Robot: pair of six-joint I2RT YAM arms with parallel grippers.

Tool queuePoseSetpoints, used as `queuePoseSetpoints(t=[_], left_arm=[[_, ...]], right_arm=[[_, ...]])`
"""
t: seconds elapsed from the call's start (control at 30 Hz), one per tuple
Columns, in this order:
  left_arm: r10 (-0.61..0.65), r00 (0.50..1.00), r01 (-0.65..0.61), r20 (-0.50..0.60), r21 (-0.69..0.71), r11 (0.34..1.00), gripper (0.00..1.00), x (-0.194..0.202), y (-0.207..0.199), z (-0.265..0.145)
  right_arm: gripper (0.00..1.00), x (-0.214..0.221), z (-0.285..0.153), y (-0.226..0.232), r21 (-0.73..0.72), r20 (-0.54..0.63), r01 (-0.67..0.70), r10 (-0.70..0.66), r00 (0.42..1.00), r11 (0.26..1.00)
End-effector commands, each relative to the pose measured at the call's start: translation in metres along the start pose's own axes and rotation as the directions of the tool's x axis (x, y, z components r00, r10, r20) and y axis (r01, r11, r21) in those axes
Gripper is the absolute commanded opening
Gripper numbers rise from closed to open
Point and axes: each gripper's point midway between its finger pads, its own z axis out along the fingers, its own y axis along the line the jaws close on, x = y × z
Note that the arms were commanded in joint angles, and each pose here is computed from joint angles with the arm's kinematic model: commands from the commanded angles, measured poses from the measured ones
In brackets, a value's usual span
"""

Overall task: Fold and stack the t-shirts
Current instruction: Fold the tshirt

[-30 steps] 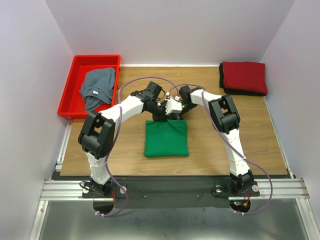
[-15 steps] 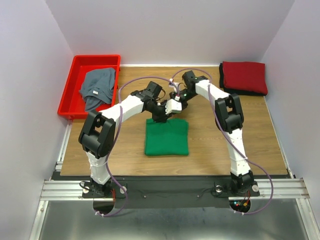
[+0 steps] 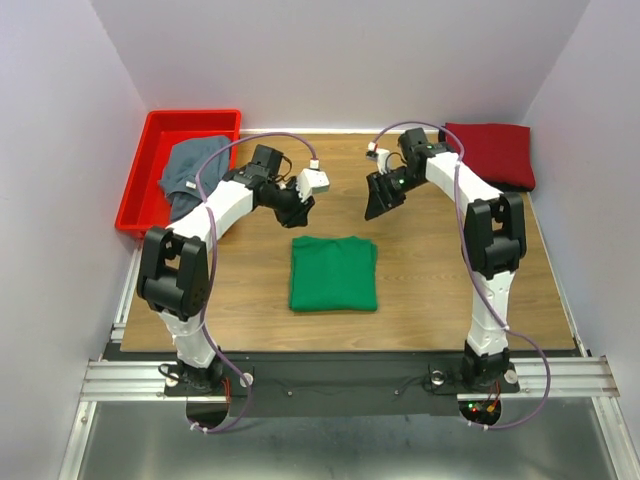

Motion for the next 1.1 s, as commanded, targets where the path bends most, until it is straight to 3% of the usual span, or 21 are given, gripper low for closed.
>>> queuePoseSetpoints(t=[0.0,0.37,1.07], left_arm=[[-0.093,0.996,0.093,-0.006,0.093,0.991,0.41,0.01,-0.021,0.008],[-0.121,0.987,0.135,-0.106,0.136,0.981,0.4,0.046,-0.026,0.026],[-0.101,0.98,0.127,-0.173,0.152,0.98,0.38,0.07,-0.025,0.019]], right_arm=[[0.52,0.017,0.007,0.006,-0.026,-0.046,0.028,-0.029,0.999,0.999],[0.52,0.041,0.023,0.0,-0.033,-0.115,0.049,-0.053,0.992,0.998],[0.51,0.061,0.035,0.017,-0.131,-0.166,0.016,-0.038,0.985,0.991]])
